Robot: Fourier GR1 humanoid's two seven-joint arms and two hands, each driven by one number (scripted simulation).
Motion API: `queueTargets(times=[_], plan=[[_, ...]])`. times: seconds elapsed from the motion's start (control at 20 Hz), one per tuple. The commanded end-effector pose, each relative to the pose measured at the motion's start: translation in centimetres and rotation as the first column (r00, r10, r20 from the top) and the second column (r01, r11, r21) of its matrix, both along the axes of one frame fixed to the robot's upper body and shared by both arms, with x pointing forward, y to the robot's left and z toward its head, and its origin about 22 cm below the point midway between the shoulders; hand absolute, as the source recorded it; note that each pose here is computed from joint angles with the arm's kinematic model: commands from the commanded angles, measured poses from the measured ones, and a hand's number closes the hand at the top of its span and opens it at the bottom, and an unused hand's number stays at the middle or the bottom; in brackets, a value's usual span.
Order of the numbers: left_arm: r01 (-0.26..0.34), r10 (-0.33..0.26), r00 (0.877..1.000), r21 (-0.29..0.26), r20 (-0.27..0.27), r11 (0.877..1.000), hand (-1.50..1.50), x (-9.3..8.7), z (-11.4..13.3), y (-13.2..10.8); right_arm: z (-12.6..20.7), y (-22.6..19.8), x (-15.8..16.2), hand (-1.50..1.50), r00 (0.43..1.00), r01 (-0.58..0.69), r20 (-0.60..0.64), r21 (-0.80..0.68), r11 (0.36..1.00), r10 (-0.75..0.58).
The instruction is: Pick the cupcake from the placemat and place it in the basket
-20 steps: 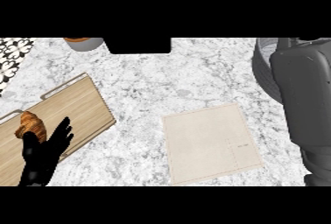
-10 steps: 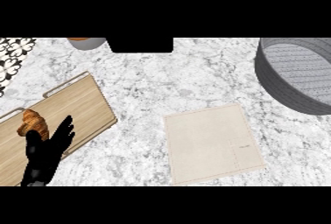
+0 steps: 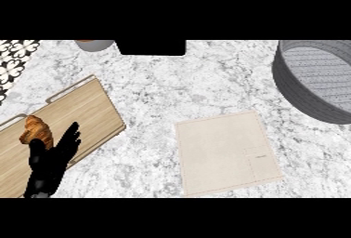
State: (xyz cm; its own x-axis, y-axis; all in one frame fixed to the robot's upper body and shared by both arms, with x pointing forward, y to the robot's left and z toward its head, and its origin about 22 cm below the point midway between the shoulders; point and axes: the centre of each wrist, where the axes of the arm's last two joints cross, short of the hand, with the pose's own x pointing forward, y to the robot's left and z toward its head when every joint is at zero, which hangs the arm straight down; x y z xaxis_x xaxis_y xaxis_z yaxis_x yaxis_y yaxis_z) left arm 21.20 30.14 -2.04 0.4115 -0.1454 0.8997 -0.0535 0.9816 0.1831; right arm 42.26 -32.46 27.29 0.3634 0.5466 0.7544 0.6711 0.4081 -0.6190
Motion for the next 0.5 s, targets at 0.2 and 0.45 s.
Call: queueTargets(times=[0.2, 0.45], plan=[[0.019, -0.024, 0.994, -0.049, -0.103, 0.999, 0.00, -0.9, -2.1, -1.6, -4.1, -3.5, 0.8, 1.50, 0.996, 0.008, 0.085, 0.207, 0.978, -0.026], [0.008, -0.014, 0.994, -0.049, -0.113, 0.999, 0.00, -2.2, -3.2, -0.9, -8.1, -6.3, 0.0, 1.50, 0.996, 0.012, 0.085, 0.201, 0.979, -0.030]])
